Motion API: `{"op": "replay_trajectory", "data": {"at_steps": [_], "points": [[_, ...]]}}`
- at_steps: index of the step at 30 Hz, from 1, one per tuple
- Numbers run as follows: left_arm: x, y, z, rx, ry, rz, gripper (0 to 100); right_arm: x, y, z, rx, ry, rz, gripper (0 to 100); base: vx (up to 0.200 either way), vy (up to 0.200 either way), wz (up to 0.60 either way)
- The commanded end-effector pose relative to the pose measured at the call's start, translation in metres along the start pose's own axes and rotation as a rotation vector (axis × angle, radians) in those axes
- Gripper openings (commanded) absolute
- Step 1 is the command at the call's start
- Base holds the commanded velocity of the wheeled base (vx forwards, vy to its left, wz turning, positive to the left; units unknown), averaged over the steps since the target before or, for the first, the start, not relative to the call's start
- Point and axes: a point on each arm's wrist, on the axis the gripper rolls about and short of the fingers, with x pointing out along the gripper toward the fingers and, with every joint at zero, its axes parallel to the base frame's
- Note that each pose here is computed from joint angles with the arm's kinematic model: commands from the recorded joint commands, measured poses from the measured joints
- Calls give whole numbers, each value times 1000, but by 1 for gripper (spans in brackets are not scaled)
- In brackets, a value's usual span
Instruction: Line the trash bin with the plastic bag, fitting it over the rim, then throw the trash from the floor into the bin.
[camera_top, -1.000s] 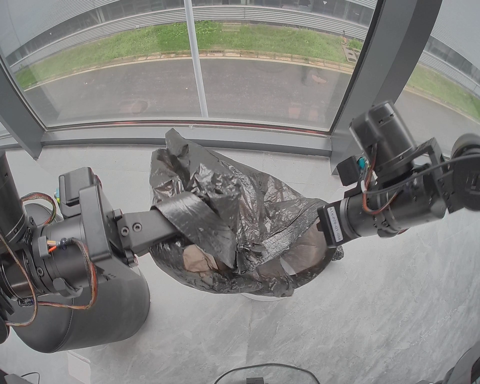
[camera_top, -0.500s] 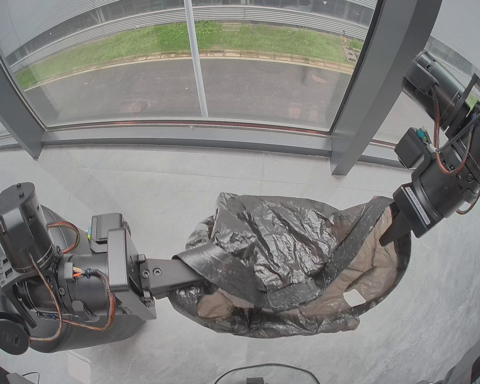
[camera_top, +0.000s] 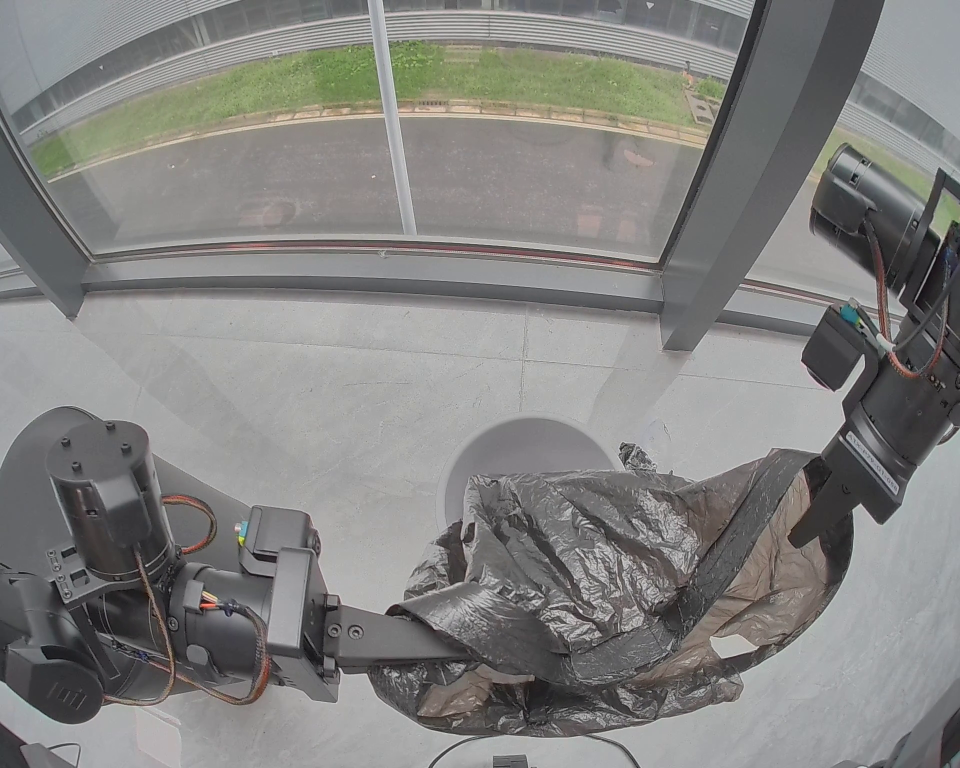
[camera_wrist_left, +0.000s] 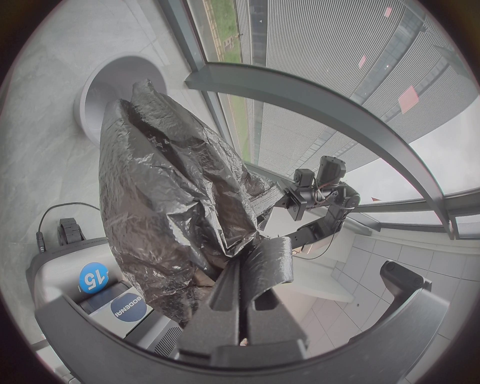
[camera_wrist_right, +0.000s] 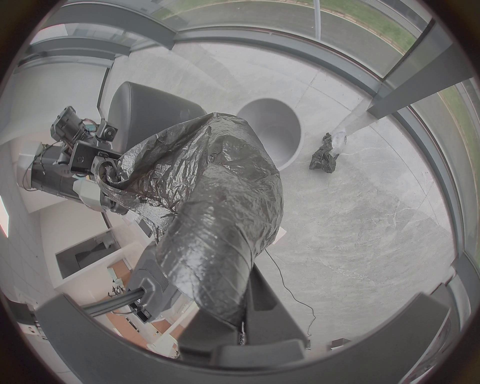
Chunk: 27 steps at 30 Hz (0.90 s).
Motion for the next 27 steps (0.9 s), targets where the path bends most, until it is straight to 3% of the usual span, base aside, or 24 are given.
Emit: {"op": "replay_trajectory", "data": {"at_steps": [1,5,12,27], "points": [[7,15,4,-39,33,29,0,7,-7,-1,6,38,-6,0,0,0,0],[17,30,12,-12,100,22,0,15,-21,1,52,73,-21,0,0,0,0],[25,51,30,8,63,7,0,41,-31,19,80,141,-23,0,0,0,0],[23,98,62,7,-37,18,0,108,-42,70,116,-15,-26,0,0,0,0]]}}
